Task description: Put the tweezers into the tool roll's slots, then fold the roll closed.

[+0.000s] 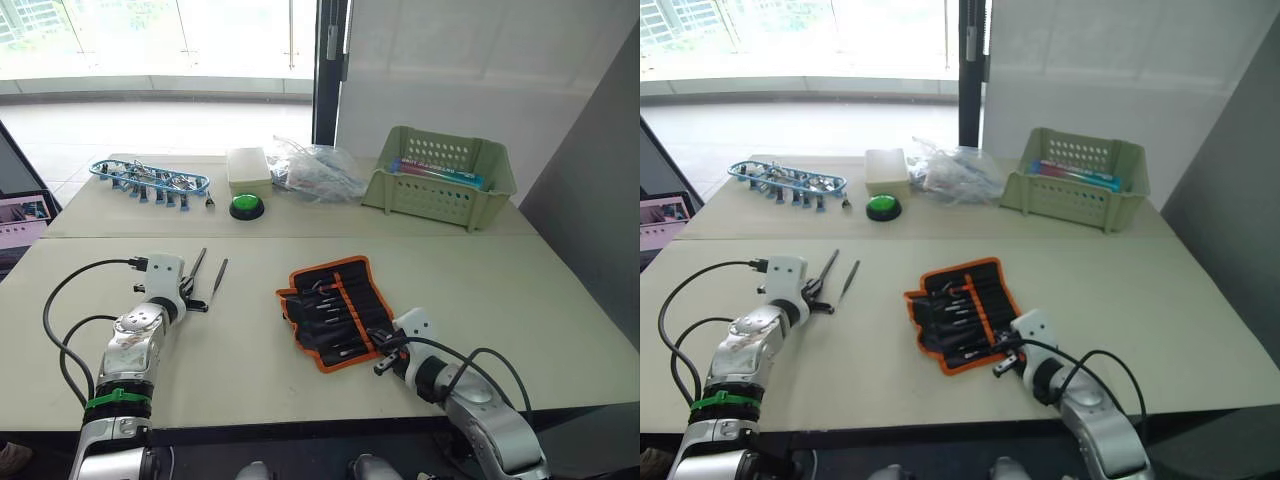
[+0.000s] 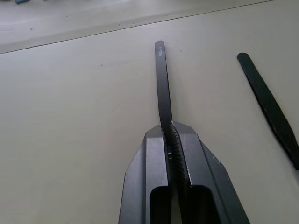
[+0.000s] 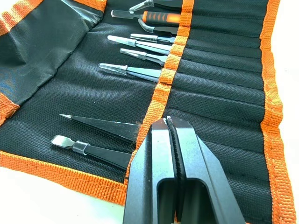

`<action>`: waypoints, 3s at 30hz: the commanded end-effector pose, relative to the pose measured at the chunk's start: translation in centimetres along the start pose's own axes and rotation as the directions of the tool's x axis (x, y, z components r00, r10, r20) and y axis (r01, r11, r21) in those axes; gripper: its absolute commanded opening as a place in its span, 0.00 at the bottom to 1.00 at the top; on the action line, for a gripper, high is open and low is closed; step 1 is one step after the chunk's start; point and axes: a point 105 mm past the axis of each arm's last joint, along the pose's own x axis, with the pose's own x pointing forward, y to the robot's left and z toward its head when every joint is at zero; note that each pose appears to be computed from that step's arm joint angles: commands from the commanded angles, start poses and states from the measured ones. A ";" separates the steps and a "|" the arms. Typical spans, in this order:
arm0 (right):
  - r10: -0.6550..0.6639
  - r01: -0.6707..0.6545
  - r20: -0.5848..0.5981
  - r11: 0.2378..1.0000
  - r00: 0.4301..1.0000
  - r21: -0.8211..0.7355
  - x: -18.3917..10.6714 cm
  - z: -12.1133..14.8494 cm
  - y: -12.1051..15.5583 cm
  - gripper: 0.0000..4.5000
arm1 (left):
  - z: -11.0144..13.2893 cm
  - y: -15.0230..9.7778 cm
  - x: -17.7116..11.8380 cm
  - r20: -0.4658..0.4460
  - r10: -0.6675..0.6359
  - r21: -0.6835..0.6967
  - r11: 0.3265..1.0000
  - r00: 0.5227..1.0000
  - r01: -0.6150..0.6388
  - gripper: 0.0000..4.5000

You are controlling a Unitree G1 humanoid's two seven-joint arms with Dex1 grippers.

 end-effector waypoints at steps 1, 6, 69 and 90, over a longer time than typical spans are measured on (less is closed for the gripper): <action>0.001 0.001 -0.084 1.000 0.996 0.026 -0.2 -2.2 0.0 0.00 | 5.4 0.4 -1.4 0.189 -0.046 0.104 0.994 0.981 0.027 0.01; 0.006 -0.003 -0.090 1.000 0.996 0.026 -0.2 -2.2 0.0 0.00 | 8.9 -4.0 -4.1 0.246 -0.372 0.243 0.917 0.895 0.315 0.01; 0.027 -0.023 -0.282 1.000 0.959 0.016 -1.4 -5.4 1.8 0.00 | 4.3 -20.7 -8.5 -0.419 -0.799 0.495 0.197 0.431 0.847 0.01; 0.029 -0.023 -0.303 0.999 0.952 0.024 -1.5 -5.7 2.2 0.00 | 4.4 -22.6 -8.4 -0.417 -0.808 0.507 0.173 0.415 0.845 0.01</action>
